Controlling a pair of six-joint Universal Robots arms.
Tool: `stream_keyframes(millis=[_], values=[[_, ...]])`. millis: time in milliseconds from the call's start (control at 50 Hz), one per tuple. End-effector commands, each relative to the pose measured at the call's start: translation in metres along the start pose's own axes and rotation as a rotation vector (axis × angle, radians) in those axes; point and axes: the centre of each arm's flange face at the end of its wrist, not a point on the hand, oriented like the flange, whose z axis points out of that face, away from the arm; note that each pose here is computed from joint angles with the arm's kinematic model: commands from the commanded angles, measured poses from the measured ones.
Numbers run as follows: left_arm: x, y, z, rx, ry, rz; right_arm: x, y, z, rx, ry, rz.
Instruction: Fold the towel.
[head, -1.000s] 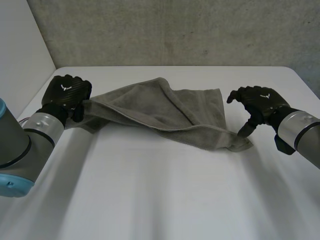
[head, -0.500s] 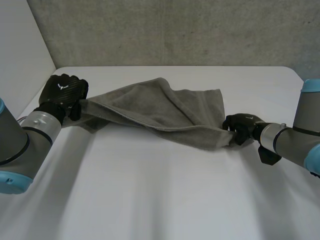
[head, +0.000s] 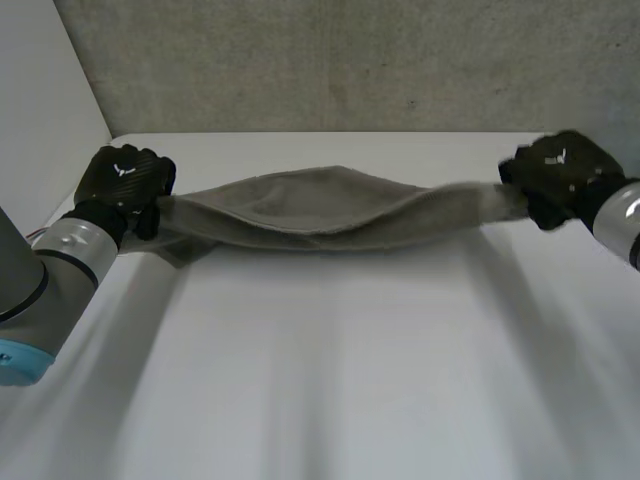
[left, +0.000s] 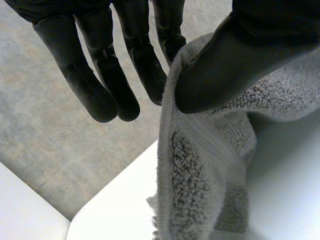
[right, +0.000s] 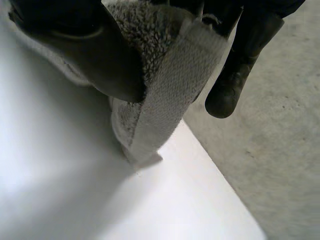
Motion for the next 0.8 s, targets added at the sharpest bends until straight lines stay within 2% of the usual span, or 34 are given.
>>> stream_keyframes(millis=[20,180,300,440,580,800], values=[[0.011,0.002,-0.022,-0.091,0.148,0.11,-0.009,0.013,-0.028,-0.096,-0.004,-0.389],[-0.001,-0.011,-0.036,-0.11,0.152,0.202,0.024,0.01,-0.043,-0.108,0.125,-0.41],[-0.01,-0.022,-0.038,-0.077,0.117,0.212,0.041,0.006,-0.044,-0.083,0.216,-0.357],[0.001,-0.019,-0.039,-0.085,0.15,0.202,0.034,0.009,-0.043,-0.087,0.187,-0.294],[0.026,0.008,-0.031,-0.155,0.24,0.181,0.002,0.025,-0.024,-0.121,0.057,-0.25],[0.034,0.038,0.017,-0.165,0.255,0.179,-0.013,0.056,0.008,-0.241,-0.021,-0.161]])
